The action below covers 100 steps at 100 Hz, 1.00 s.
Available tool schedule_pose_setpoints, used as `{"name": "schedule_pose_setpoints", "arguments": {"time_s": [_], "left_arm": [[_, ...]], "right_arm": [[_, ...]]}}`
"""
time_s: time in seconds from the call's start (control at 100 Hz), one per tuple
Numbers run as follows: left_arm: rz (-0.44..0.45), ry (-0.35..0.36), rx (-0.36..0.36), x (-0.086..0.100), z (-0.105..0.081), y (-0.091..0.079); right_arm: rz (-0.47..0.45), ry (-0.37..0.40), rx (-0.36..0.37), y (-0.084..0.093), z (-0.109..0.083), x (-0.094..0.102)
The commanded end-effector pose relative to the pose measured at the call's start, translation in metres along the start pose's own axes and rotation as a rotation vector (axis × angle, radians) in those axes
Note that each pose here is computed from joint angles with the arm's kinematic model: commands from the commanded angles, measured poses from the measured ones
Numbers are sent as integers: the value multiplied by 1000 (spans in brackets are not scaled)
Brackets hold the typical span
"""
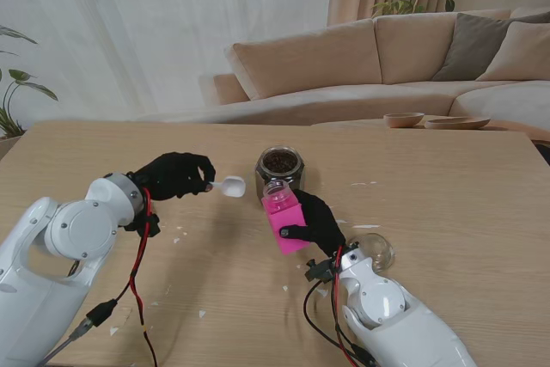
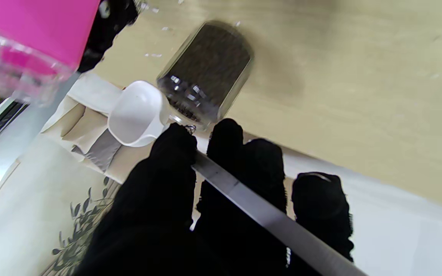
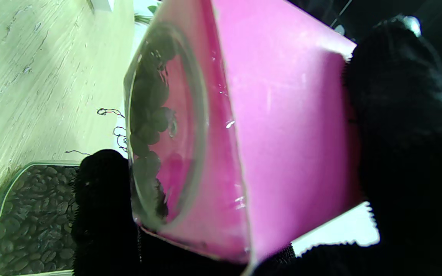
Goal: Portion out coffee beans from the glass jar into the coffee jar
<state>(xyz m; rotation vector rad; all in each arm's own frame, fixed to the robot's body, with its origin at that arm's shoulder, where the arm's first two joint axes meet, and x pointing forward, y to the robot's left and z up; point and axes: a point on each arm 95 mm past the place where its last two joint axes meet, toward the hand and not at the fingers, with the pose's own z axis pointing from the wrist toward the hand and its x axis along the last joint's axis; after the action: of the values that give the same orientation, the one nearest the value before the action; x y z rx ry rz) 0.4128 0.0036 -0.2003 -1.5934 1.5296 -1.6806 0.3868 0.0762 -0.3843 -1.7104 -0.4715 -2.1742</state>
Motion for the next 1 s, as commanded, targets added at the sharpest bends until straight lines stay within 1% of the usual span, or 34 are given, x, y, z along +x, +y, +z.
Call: {"name": "schedule_pose_setpoints", "arguments": {"time_s": [0.0, 0.13, 0.25, 0.38, 0.49, 0.59, 0.75, 0.99], "left_arm": [[-26, -30, -78, -16, -5, 22], [-63, -63, -147, -34, -17, 43], [-97, -89, -219, -46, -25, 62], [-126, -116, -302, -57, -30, 81], [-182, -154, -367, -66, -31, 96], [-209, -186, -391, -73, -30, 108], [-215, -217, -428, -79, -29, 123], [-225, -260, -444, -86, -28, 135]], "right_arm": [[8, 7, 12, -5, -1, 2], [6, 14, 3, -5, -2, 5], [5, 19, -5, -5, -3, 7], [4, 23, -9, -5, -4, 8], [3, 27, -17, -4, -5, 10], [5, 28, -22, -4, -5, 11], [6, 30, -26, -4, -6, 12], [6, 32, -31, -3, -7, 13]]}}
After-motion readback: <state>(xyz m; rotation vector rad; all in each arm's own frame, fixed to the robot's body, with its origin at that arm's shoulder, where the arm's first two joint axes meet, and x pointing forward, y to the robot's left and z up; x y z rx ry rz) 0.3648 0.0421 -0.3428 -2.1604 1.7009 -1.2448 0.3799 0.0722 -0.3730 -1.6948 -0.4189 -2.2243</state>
